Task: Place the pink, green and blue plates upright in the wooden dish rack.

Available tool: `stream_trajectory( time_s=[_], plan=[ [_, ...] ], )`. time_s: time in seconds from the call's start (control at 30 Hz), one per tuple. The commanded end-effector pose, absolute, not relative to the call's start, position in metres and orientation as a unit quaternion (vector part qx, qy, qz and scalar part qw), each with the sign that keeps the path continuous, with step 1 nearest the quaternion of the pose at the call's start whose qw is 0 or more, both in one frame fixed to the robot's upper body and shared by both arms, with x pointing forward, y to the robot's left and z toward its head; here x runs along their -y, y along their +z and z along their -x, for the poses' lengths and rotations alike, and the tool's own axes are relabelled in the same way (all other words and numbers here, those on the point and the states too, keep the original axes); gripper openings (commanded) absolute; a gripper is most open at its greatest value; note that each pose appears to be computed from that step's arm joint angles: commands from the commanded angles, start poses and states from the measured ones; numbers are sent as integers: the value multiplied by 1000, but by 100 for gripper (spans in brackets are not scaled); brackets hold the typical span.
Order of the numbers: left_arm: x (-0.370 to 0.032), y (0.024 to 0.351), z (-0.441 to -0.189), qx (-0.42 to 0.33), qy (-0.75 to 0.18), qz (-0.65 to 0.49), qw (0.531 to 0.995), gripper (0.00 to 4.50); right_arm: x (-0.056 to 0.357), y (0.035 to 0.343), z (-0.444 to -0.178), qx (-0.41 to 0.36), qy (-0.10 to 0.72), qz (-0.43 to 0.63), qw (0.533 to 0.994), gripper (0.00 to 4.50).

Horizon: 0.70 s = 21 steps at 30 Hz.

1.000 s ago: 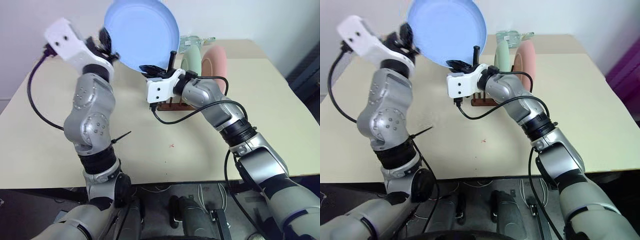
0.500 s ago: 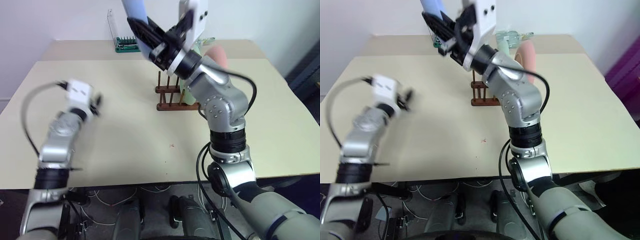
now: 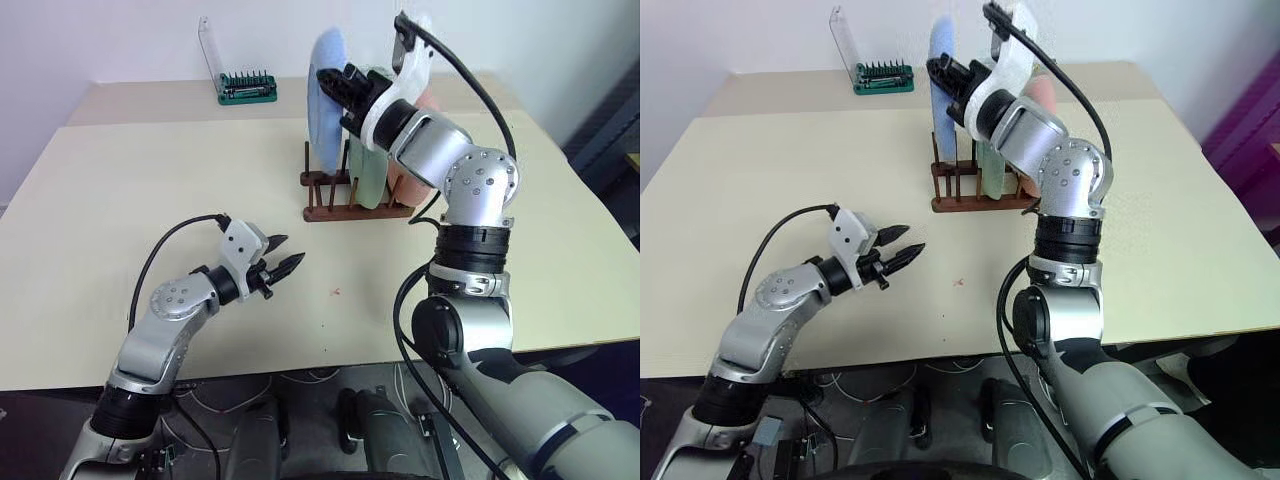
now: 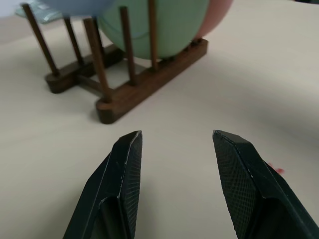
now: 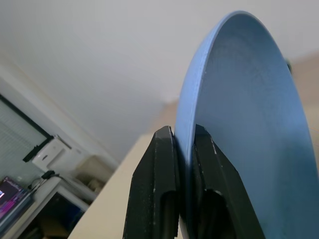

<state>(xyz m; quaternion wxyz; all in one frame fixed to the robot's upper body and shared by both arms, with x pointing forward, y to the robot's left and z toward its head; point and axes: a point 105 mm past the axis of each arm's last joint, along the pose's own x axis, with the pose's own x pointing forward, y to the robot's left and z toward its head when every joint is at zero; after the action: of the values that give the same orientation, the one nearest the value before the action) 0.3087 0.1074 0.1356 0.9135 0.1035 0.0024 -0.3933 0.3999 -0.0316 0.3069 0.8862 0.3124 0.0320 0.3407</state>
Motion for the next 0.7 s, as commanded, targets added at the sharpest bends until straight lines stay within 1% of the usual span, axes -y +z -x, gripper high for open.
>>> stream_trajectory(
  time_s=[0.03, 0.1, 0.2, 0.3, 0.4, 0.5, 0.53, 0.63, 0.7],
  plan=[
    [-105, 148, -305, 21, -397, -106, 911, 227, 24, 324, -392, -31, 362, -328, 872, 0],
    [-105, 147, -305, 20, -396, -106, 912, 227, 23, 321, -393, -42, 359, -336, 870, 0],
    [-104, 148, -305, 21, -396, -106, 912, 227, 27, 309, -405, -72, 326, -348, 876, 0],
    [-103, 147, -305, 20, -397, -104, 912, 227, 28, 304, -412, -87, 312, -357, 876, 0],
    [-103, 148, -305, 21, -397, -103, 912, 231, 27, 305, -413, -88, 313, -357, 876, 112],
    [-103, 148, -306, 22, -396, -103, 912, 231, 26, 311, -412, -77, 319, -345, 880, 254],
    [-103, 148, -306, 22, -396, -102, 912, 231, 26, 314, -410, -66, 322, -330, 885, 312],
    [-103, 148, -305, 22, -396, -101, 912, 231, 28, 324, -406, -28, 331, -262, 906, 312],
    [-103, 148, -306, 23, -396, -101, 913, 231, 28, 335, -395, 23, 348, -176, 921, 312]
  ],
)
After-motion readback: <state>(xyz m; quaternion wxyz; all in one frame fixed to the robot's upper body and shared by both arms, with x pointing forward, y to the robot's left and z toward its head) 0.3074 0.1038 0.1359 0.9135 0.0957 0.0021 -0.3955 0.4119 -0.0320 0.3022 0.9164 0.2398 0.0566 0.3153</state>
